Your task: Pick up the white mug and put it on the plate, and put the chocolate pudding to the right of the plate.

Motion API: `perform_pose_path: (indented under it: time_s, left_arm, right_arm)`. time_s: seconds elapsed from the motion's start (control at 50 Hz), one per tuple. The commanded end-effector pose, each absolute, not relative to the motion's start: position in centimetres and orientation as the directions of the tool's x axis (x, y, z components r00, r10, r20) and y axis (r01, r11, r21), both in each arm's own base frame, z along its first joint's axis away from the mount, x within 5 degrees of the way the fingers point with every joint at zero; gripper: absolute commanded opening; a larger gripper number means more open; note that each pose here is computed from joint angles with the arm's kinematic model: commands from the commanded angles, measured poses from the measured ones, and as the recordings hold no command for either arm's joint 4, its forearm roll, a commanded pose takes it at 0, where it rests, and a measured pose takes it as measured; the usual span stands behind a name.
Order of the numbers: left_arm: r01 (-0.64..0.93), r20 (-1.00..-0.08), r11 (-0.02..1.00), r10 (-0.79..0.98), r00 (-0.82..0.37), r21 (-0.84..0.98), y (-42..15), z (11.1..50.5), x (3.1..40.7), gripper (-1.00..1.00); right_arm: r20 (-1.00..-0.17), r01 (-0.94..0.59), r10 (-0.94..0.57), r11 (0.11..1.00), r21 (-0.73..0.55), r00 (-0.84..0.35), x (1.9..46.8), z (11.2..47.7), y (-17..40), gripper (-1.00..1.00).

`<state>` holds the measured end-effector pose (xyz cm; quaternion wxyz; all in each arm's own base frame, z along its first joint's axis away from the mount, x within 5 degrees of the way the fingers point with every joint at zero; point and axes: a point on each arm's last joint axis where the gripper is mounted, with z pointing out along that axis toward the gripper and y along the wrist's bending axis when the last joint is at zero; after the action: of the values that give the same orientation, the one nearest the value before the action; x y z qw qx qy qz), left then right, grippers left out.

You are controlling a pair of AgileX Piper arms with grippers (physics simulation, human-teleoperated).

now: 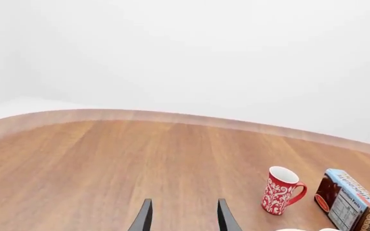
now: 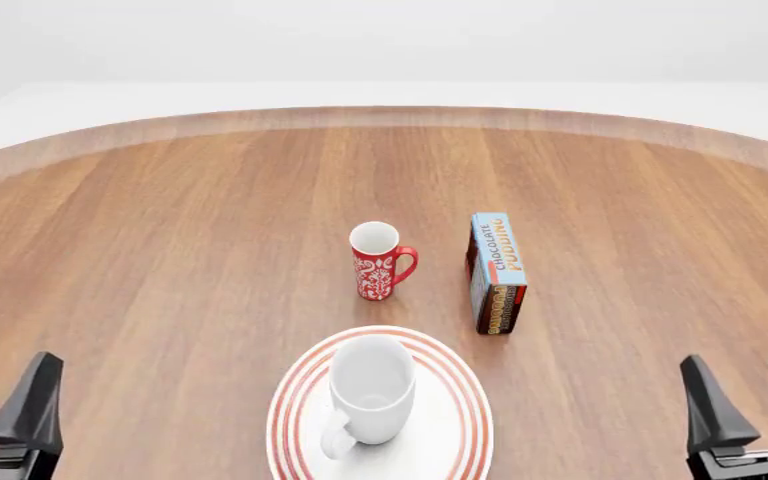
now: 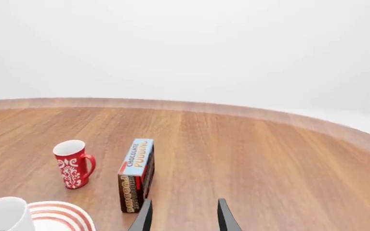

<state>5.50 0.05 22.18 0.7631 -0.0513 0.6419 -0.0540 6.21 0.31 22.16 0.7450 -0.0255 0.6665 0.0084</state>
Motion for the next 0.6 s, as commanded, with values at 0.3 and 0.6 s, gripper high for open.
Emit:
perform_pose_path:
  time_s: [0.3, 0.6]
  left_arm:
    - [0.028, -0.972, 0.988, -0.154, 0.180, -0.151, 0.0, 22.3, 5.5, 1.00]
    - [0.037, -0.969, 0.987, -0.162, 0.186, -0.158, 0.0, 22.3, 5.5, 1.00]
  right_arm:
    - [-0.988, -0.097, -0.074, 0.991, -0.088, 0.134, 7.3, 23.8, 0.8, 1.00]
    - [-0.986, -0.153, -0.094, 0.981, -0.116, 0.141, 9.0, 25.1, 1.5, 1.00]
